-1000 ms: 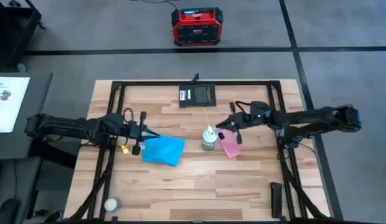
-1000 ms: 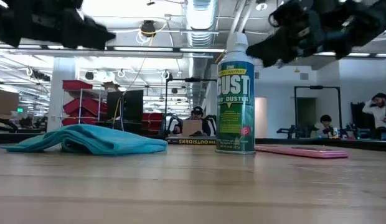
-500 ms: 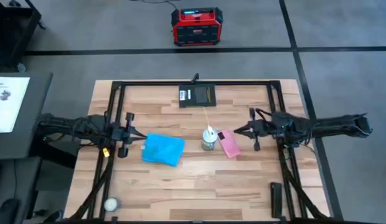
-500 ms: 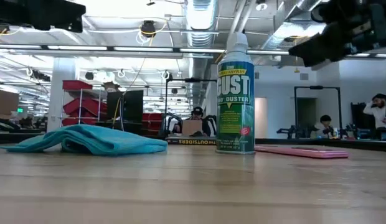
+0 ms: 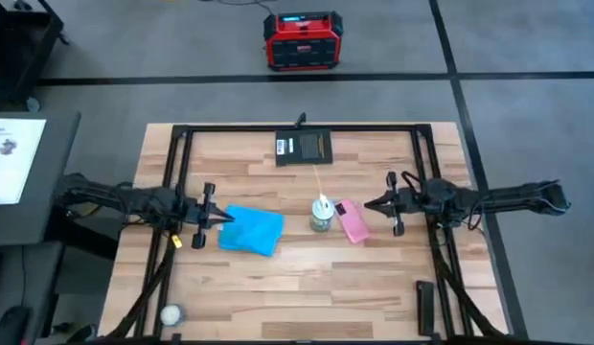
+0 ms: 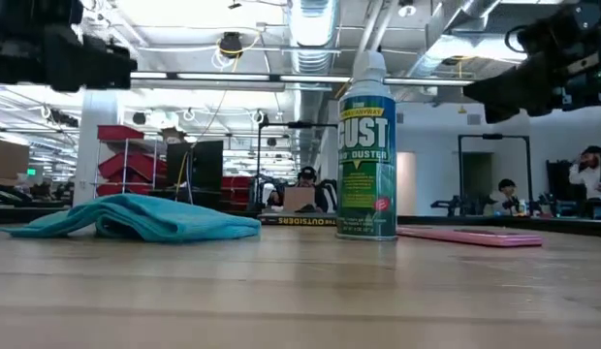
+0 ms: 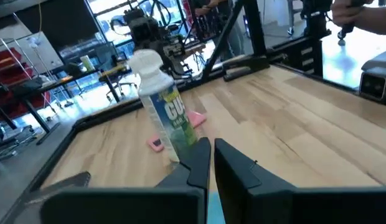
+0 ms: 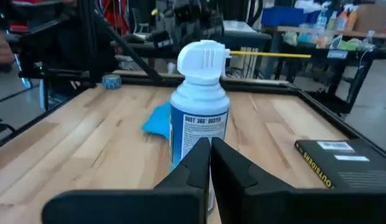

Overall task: Apply microfiber cloth
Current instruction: Return to Home Position

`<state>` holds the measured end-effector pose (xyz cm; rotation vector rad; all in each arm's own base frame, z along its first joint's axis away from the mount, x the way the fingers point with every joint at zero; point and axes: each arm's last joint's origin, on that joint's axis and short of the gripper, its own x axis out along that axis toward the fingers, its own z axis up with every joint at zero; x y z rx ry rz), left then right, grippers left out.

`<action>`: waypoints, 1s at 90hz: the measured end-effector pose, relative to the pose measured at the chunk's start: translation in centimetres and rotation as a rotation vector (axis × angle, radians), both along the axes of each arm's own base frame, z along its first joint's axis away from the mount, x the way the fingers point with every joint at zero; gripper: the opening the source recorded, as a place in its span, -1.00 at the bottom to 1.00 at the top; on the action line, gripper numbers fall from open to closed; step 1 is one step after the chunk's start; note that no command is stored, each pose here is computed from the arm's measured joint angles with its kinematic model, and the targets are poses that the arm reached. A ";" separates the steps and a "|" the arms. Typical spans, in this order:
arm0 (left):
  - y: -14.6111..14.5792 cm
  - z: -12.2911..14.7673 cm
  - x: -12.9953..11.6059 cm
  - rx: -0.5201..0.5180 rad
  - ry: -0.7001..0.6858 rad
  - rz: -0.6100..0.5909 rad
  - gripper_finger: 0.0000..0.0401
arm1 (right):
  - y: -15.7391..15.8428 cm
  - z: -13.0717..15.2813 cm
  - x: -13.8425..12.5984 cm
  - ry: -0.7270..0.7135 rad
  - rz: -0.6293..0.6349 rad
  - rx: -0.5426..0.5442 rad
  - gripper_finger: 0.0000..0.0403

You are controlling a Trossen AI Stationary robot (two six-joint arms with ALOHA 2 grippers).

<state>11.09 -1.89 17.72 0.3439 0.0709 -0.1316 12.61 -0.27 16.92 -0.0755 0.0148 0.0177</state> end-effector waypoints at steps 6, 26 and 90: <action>0.0 -0.7 0.0 0.011 0.010 0.000 -1.00 | 0.0 -0.2 0.0 -0.002 -0.002 -0.006 -1.00; 0.5 -2.4 0.0 0.011 0.073 0.051 -1.00 | -0.2 -0.5 0.0 0.018 -0.010 -0.047 -1.00; 0.7 -2.7 0.0 0.064 0.087 0.039 -1.00 | -0.7 0.3 -2.2 -0.067 -0.073 -0.197 -1.00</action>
